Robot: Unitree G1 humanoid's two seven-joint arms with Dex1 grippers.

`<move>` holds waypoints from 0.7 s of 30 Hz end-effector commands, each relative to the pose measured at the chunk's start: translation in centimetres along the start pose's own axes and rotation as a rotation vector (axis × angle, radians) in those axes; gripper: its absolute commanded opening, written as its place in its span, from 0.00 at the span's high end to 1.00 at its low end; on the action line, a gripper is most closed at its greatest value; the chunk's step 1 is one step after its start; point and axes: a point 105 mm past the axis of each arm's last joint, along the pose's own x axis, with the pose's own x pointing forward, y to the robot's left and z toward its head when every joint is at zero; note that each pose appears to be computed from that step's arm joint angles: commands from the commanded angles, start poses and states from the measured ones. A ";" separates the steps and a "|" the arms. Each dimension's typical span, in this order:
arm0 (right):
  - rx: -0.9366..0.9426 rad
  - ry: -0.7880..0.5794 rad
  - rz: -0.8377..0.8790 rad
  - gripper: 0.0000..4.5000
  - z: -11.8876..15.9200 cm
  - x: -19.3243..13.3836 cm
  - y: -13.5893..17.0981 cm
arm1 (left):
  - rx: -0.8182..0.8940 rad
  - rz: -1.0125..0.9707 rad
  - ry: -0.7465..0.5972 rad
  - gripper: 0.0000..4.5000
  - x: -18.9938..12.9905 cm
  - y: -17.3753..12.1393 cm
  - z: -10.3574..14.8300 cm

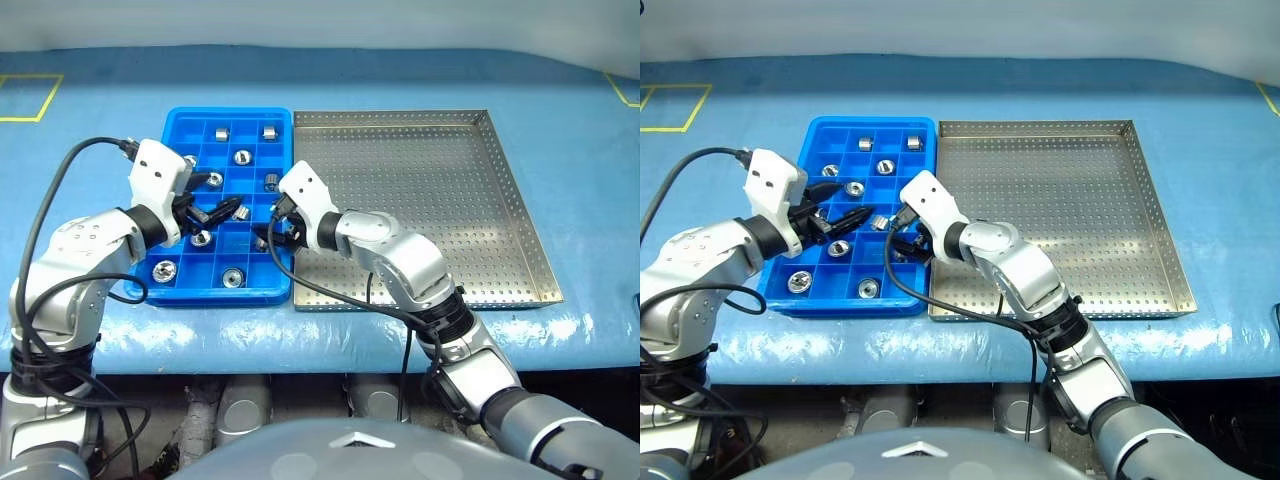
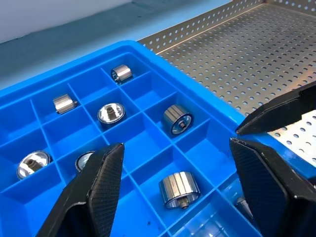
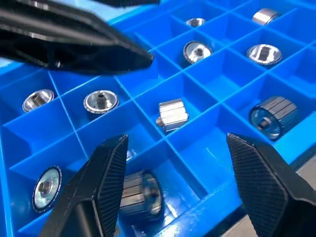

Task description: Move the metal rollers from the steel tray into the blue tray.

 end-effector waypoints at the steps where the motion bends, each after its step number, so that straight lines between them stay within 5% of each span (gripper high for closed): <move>1: -0.021 -0.088 -0.050 0.25 1.9 -1.1 -0.6 | 0.029 -0.015 -0.050 0.18 0.1 -0.3 1.3; 5: -0.096 -0.154 -0.188 0.25 2.5 -4.4 -2.8 | 0.020 -0.087 -0.086 0.18 1.0 -1.6 1.7; 14: -0.087 -0.040 -0.432 0.25 -3.1 -14.3 -7.4 | 0.076 -0.322 -0.131 0.18 3.8 -7.6 0.4; 19: -0.085 -0.074 -0.411 0.00 -3.1 -16.4 -6.6 | 0.063 -0.321 -0.131 0.18 3.8 -7.1 0.2; 21: -0.062 -0.134 -0.465 0.00 -2.2 -16.8 -7.2 | 0.080 -0.308 -0.126 0.18 3.7 -6.4 0.3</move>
